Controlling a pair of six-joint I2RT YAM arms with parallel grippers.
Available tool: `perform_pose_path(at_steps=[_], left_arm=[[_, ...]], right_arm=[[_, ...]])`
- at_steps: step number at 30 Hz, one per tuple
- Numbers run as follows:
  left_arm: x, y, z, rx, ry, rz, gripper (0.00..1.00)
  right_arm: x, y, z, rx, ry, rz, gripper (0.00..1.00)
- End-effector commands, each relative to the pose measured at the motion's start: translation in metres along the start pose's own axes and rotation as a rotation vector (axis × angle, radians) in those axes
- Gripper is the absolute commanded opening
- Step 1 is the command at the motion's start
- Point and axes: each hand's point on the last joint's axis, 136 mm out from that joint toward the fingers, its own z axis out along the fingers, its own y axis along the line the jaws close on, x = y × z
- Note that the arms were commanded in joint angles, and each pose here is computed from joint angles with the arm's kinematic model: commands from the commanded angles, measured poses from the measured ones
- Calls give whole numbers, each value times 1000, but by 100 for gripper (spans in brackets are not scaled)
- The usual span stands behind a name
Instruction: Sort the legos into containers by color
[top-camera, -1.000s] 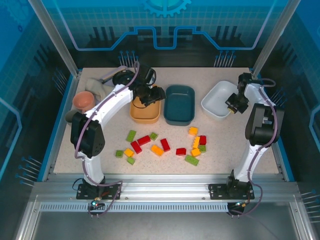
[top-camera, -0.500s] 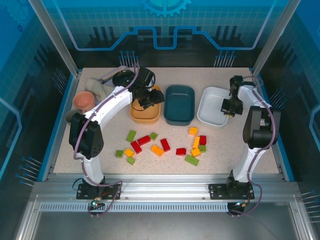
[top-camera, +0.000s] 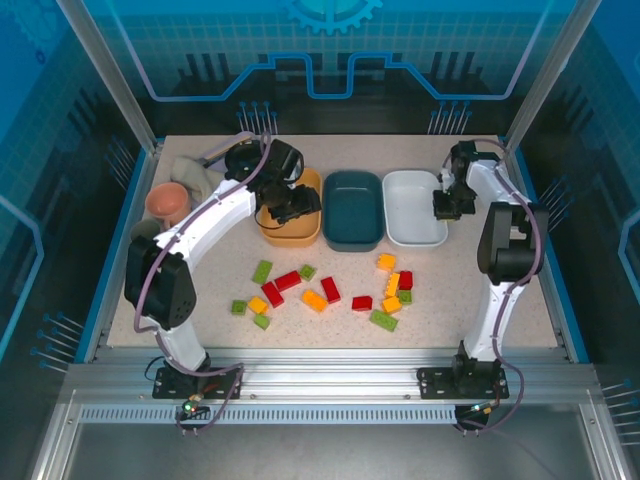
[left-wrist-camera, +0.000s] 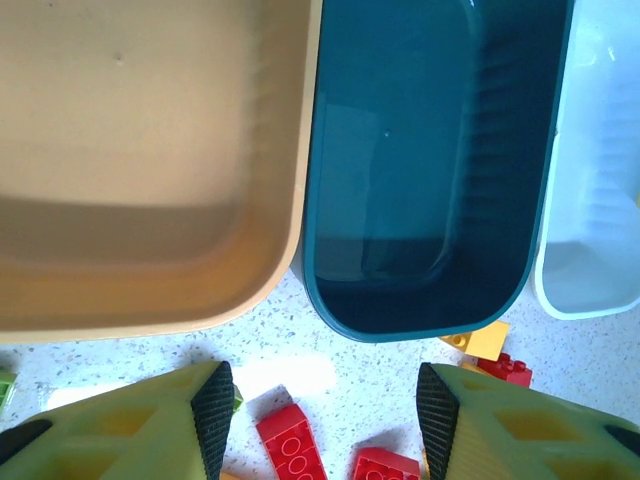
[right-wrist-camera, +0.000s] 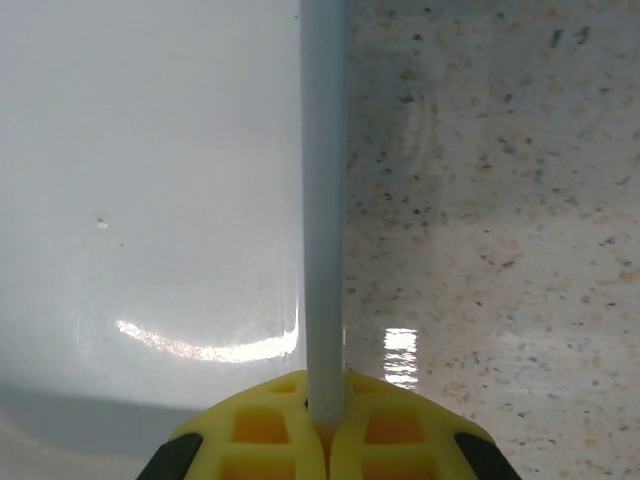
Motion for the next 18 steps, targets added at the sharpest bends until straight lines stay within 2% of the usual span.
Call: perform_pose_path(at_steps=[1,8,9,13,15,18], left_arm=[[4,8,-13,-30,-14,6,55],[6,12,-16,-38,-22,-2,55],[6,12,-16,-38,-23,-3,55],[7,11,-22,-27,-35,1,56],[8,10,-26,-18,-45,4,56],[10,8,-38,17,-77,9,58]], right_arm=[[-3,16,5,-49,24,-18,0],[-10,31,5,-94,22,10,0],[-10,31,4,-85,24,16,6],[-10,22,-13,-34,-23,77,46],[-11,20,-32,-19,-79,104,54],[-11,17,-70,10,-179,153,61]])
